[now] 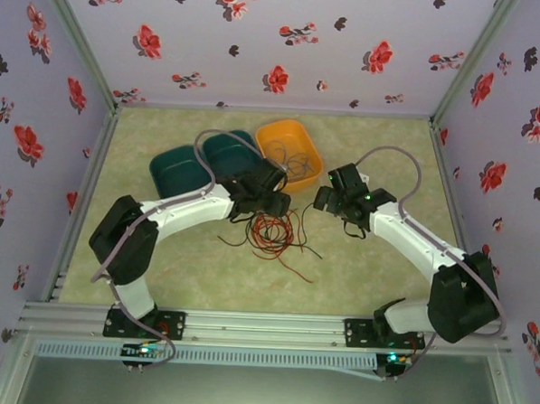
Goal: Untangle the cables
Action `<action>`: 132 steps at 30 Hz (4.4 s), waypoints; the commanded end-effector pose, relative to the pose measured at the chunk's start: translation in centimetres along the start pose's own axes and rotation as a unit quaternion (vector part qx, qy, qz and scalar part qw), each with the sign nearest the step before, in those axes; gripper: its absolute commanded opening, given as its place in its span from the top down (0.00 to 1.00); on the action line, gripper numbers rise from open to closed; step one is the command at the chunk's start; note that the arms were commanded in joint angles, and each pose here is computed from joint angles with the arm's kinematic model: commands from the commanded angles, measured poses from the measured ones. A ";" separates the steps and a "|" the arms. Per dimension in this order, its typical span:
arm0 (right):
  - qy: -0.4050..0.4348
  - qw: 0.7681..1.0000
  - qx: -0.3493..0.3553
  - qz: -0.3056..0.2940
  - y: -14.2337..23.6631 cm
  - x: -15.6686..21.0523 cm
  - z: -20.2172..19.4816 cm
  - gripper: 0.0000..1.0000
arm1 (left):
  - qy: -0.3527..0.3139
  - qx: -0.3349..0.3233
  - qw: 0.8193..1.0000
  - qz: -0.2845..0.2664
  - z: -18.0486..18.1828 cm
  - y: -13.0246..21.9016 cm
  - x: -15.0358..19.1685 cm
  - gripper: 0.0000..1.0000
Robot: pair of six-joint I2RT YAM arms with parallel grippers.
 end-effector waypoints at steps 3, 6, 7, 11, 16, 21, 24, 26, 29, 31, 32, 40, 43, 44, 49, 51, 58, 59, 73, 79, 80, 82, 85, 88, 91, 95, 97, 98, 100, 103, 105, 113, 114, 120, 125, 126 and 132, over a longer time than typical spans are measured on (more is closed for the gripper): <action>-0.035 0.999 0.015 -0.023 0.0 0.0 -1.0 0.01 | -0.023 0.014 0.998 0.055 -0.6 -1.1 0.8 0.58; -0.038 0.999 0.012 -0.024 -0.1 0.1 -1.1 0.01 | -0.024 0.027 0.997 0.065 -0.9 -1.8 0.9 0.63; -0.039 0.999 0.011 -0.025 -0.2 0.2 -1.1 0.01 | -0.023 0.029 0.997 0.069 -1.0 -2.0 1.0 0.63; -0.045 0.999 0.004 -0.022 -0.4 0.3 -1.0 0.01 | -0.023 0.033 0.996 0.080 -1.2 -2.6 1.3 0.63; -0.052 0.999 -0.009 -0.009 -0.9 0.7 -0.7 0.01 | -0.026 0.037 0.995 0.086 -1.3 -2.8 1.4 0.61; -0.054 0.999 -0.006 -0.004 -1.2 0.9 -0.7 0.01 | -0.021 0.046 0.996 0.076 -1.4 -2.0 1.0 0.59; -0.054 0.999 -0.001 -0.003 -1.3 1.0 -0.9 0.01 | -0.021 0.050 0.996 0.064 -1.5 -1.0 0.6 0.59; -0.052 0.999 0.002 -0.004 -1.2 1.0 -1.0 0.01 | -0.019 0.054 0.997 0.054 -1.6 -0.1 0.2 0.59; -0.052 0.999 0.005 -0.005 -1.1 0.9 -1.1 0.01 | -0.018 0.046 0.998 0.042 -1.8 1.4 0.2 0.56; -0.053 0.999 0.005 -0.005 -1.1 1.0 -1.1 0.01 | -0.022 0.030 0.999 0.031 -2.0 2.5 0.3 0.51; -0.053 0.999 0.005 -0.004 -1.1 1.0 -1.1 0.01 | -0.023 0.020 0.999 0.026 -2.0 3.1 0.4 0.50; -0.053 0.999 0.004 0.001 -1.2 1.1 -1.0 0.01 | 0.009 0.029 0.999 0.039 -2.6 4.2 4.0 0.54; -0.054 0.999 0.005 0.003 -1.3 1.2 -1.1 0.01 | 0.032 0.064 0.996 0.044 -3.3 3.1 5.5 0.54; -0.054 0.999 0.005 0.003 -1.3 1.2 -1.1 0.01 | 0.042 0.076 0.995 0.042 -3.5 2.7 5.8 0.54; -0.057 0.998 0.004 0.005 -1.3 1.3 -1.1 0.01 | 0.051 0.080 0.994 0.055 -3.7 0.7 6.9 0.50; -0.059 0.998 0.002 0.006 -1.3 1.3 -1.1 0.01 | 0.046 0.071 0.995 0.059 -3.6 0.1 7.0 0.49; -0.061 0.998 0.001 0.003 -1.3 1.2 -1.1 0.01 | 0.034 0.062 0.995 0.077 -3.6 -1.6 7.6 0.52; -0.061 0.998 0.000 0.003 -1.3 1.2 -1.0 0.01 | 0.034 0.061 0.995 0.077 -3.6 -1.6 7.6 0.53; -0.044 0.999 0.011 -0.018 -0.4 0.6 -1.5 0.01 | -0.021 0.076 0.996 0.043 -4.2 3.0 5.4 0.96; -0.036 0.998 0.008 -0.041 0.9 0.0 -1.7 0.01 | -0.072 0.083 0.994 0.017 -3.6 7.9 3.7 1.00; -0.036 0.998 0.008 -0.047 1.2 -0.2 -1.8 0.01 | -0.077 0.080 0.994 0.015 -3.3 8.6 3.4 1.00; -0.035 0.998 0.006 -0.056 1.7 -0.5 -1.8 0.01 | -0.083 0.068 0.994 0.010 -2.6 10.0 3.0 1.00; -0.030 0.997 0.001 -0.068 2.5 -0.9 -1.8 0.01 | -0.082 0.054 0.995 -0.006 -1.2 11.7 2.1 1.00; -0.029 0.996 -0.007 -0.079 3.2 -1.2 -1.7 0.01 | -0.083 0.036 0.995 -0.031 0.3 13.2 1.1 1.00; -0.030 0.995 -0.006 -0.096 3.8 -1.6 -2.0 0.01 | -0.074 0.006 0.995 -0.071 2.3 14.4 -0.4 1.00; -0.034 0.994 -0.012 -0.107 4.4 -1.8 -2.1 0.01 | -0.050 -0.026 0.990 -0.131 5.2 15.0 -2.9 1.00; -0.034 0.993 -0.013 -0.108 4.5 -1.8 -2.1 0.01 | -0.038 -0.041 0.988 -0.147 6.7 14.7 -3.8 1.00; -0.035 0.993 -0.012 -0.108 4.5 -1.8 -2.2 0.01 | -0.031 -0.050 0.987 -0.151 7.7 14.4 -4.3 1.00; -0.036 0.993 -0.012 -0.109 4.6 -1.8 -2.2 0.01 | -0.027 -0.066 0.987 -0.147 9.1 13.7 -5.1 1.00; -0.037 0.993 -0.009 -0.110 4.7 -1.8 -2.3 0.01 | -0.020 -0.090 0.986 -0.140 11.4 12.7 -6.1 1.00; -0.040 0.993 -0.009 -0.112 4.7 -1.9 -2.3 0.01 | -0.014 -0.104 0.984 -0.141 12.9 12.1 -6.7 1.00; -0.045 0.993 -0.012 -0.109 4.4 -1.9 -2.1 0.01 | -0.002 -0.142 0.983 -0.117 17.6 9.1 -7.7 1.00; -0.044 0.993 -0.013 -0.108 4.3 -1.9 -2.0 0.01 | -0.002 -0.146 0.983 -0.114 18.0 8.7 -7.8 1.00; -0.045 0.994 -0.014 -0.101 4.0 -1.9 -1.7 0.01 | 0.000 -0.148 0.984 -0.096 19.8 6.0 -8.0 1.00; -0.046 0.994 -0.018 -0.094 3.7 -1.9 -1.4 0.01 | -0.011 -0.146 0.986 -0.081 20.4 3.7 -8.0 1.00; -0.046 0.994 -0.017 -0.094 3.7 -1.9 -1.4 0.01 | -0.012 -0.143 0.987 -0.076 20.4 3.3 -7.9 1.00; -0.045 0.995 -0.015 -0.093 3.6 -1.9 -1.4 0.01 | -0.012 -0.111 0.993 -0.038 20.2 0.7 -7.1 1.00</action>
Point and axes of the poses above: each hand's point on the last joint's axis, 136 mm out from that joint toward the fingers, its own y axis back along the fingers, its own z axis along the line the jaws close on, x = y × z, the point moved 7 cm from there along y, back along the fingers, and after that the axes turned 9 degrees about -y, right-handed, at the moved point
